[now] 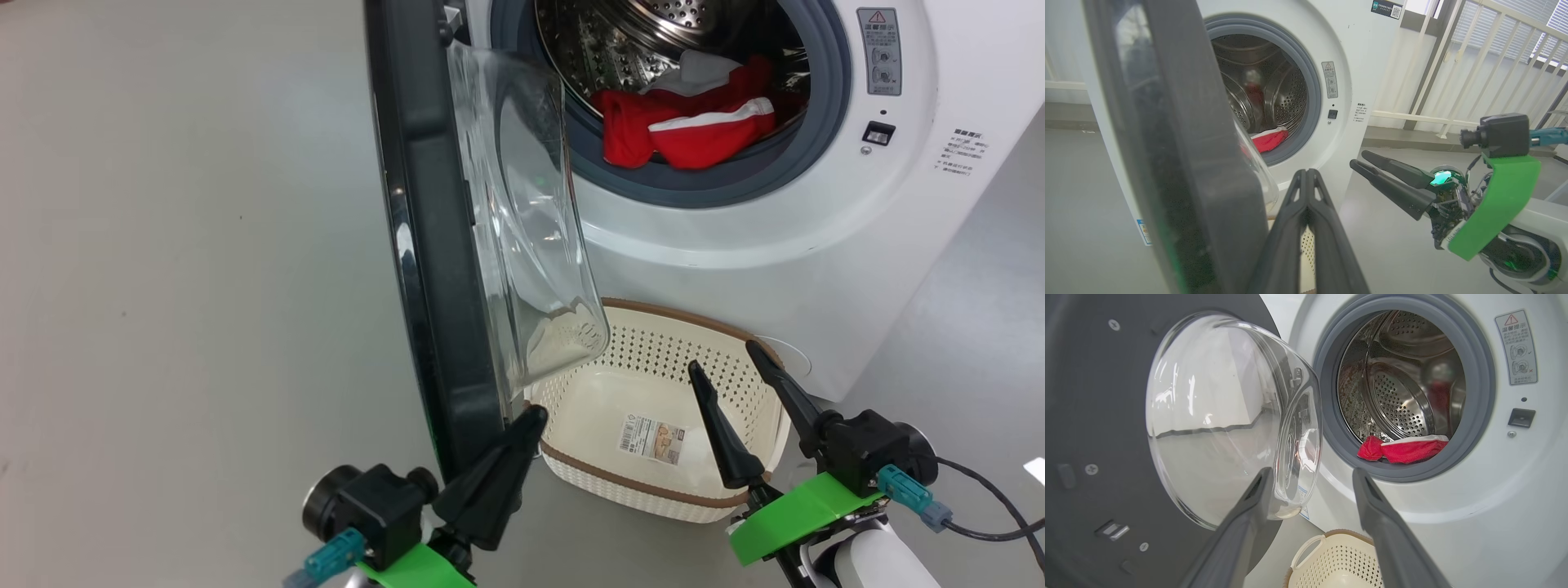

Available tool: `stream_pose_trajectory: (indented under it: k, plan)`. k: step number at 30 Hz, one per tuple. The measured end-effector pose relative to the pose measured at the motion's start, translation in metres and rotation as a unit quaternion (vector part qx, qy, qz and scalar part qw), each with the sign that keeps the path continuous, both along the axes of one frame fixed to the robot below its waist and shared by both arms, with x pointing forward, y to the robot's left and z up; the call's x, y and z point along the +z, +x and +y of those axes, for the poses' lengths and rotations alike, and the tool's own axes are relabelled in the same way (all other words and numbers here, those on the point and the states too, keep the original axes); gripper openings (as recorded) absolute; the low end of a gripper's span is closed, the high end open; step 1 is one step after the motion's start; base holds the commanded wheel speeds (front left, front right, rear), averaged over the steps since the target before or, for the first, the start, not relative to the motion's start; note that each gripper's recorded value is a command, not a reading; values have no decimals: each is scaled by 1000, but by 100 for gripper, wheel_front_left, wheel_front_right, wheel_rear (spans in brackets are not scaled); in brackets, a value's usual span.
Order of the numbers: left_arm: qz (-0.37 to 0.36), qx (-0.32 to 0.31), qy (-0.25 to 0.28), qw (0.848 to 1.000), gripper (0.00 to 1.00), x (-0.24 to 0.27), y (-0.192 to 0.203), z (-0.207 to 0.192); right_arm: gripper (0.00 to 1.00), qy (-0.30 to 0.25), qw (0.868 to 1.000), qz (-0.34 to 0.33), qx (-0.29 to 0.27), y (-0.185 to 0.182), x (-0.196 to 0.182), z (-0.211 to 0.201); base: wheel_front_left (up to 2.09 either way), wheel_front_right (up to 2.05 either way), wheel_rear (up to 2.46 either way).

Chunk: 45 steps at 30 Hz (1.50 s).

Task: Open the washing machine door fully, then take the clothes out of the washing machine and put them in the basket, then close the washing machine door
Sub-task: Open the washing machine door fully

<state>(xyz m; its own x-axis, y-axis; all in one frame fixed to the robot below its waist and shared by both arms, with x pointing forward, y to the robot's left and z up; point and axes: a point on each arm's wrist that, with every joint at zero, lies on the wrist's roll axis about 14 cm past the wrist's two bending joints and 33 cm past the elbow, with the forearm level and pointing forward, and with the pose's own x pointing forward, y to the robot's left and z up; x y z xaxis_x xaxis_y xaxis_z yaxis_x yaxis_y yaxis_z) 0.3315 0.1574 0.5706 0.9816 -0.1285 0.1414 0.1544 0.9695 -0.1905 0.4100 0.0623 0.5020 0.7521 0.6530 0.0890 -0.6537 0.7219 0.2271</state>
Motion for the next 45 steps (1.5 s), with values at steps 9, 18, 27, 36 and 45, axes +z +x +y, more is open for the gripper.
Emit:
stream_pose_trajectory:
  k: [9,18,27,36,45]
  plan:
    - [19,35,-14,999,0,-17,1,19,100,2,1000,11,3,0,-5,2,0,0,0]
    - [18,63,-16,998,0,-19,-3,32,100,3,1000,14,14,-1,-8,11,0,0,0]
    - [34,146,-6,989,0,-25,-16,73,100,0,999,26,36,-4,-16,25,0,0,0]
    - [40,219,-1,975,0,-30,-26,108,100,1,998,28,61,-2,-20,43,0,0,0]
    - [48,294,21,954,0,-31,-41,150,100,-2,997,32,67,-3,-24,47,0,0,0]
